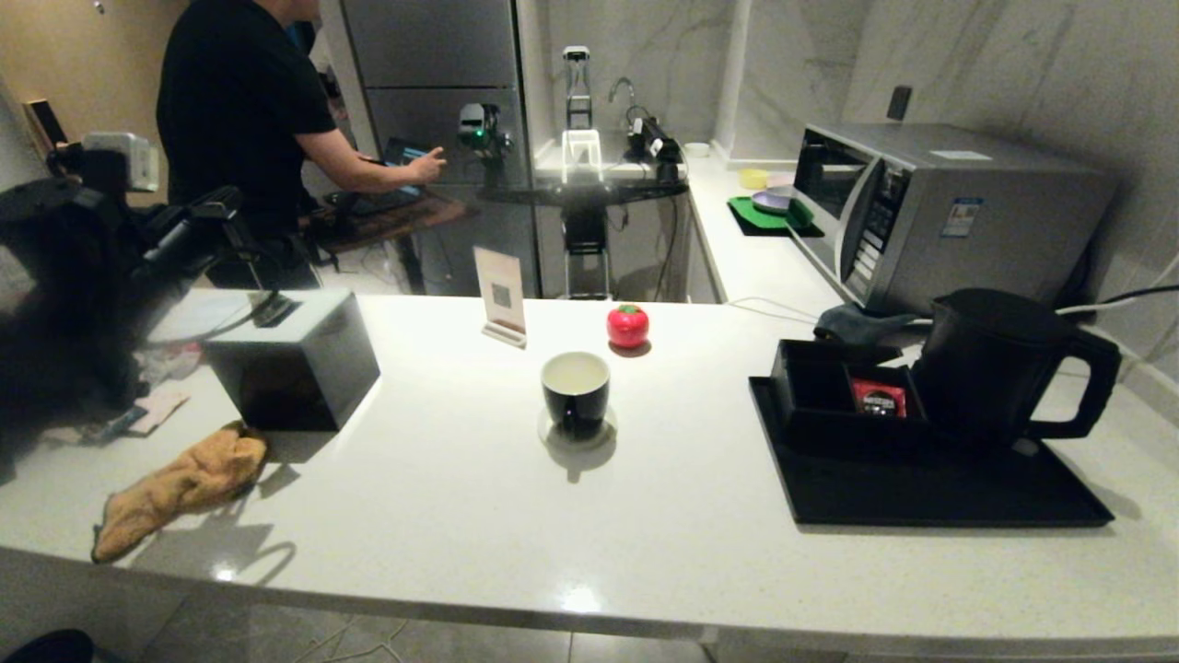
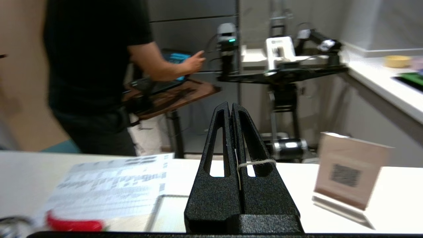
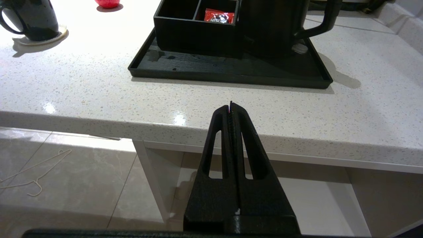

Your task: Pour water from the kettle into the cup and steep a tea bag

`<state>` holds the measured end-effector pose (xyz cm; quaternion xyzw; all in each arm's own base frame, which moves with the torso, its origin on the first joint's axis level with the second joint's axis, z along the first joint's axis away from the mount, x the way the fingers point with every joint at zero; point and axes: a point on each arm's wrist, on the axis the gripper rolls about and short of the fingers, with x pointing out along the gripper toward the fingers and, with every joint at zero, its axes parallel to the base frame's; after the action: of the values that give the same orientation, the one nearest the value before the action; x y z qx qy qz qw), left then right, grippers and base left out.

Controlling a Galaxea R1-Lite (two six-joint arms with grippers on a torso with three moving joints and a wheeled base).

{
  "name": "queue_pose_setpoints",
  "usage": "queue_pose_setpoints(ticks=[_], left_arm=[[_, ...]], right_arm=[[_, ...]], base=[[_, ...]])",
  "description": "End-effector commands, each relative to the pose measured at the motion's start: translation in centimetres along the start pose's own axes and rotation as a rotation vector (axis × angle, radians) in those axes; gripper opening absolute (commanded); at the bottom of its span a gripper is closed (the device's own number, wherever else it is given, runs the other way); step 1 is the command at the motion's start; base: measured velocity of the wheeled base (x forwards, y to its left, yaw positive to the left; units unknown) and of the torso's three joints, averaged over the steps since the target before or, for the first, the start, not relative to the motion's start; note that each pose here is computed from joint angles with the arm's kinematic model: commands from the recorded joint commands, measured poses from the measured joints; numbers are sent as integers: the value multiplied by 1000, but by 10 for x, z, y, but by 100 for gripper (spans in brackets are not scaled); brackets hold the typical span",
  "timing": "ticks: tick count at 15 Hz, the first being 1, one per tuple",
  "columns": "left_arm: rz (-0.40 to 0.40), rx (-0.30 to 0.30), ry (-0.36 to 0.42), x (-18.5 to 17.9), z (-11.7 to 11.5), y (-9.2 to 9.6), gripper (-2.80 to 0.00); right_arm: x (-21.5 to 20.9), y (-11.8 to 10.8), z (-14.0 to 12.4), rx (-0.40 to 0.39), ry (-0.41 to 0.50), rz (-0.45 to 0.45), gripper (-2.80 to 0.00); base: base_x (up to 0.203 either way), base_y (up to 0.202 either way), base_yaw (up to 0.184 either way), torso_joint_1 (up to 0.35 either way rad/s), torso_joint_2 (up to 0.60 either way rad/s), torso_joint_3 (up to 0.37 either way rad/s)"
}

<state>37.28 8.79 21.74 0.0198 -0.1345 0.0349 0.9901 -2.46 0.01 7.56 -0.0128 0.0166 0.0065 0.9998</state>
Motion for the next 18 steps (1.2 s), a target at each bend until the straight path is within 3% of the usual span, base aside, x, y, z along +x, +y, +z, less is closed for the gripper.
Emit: queue_pose_setpoints(ticks=[1,6,12,18], left_arm=[[22,5,6,0,-4,9,-280],[48,0,72,-2,-9,20,-280],[-11,-11,133,-4,-10,25,-280],[-42,-2,128,12,7,35,-280]], right_arm=[[0,0,0,0,2,0,-280],[0,0,0,0,2,1,-280],[0,0,0,0,2,1,-280],[0,0,0,0,2,1,-280]], base=[[0,0,0,0,0,0],[0,0,0,0,0,0],[0,0,0,0,0,0],[0,0,0,0,0,0]])
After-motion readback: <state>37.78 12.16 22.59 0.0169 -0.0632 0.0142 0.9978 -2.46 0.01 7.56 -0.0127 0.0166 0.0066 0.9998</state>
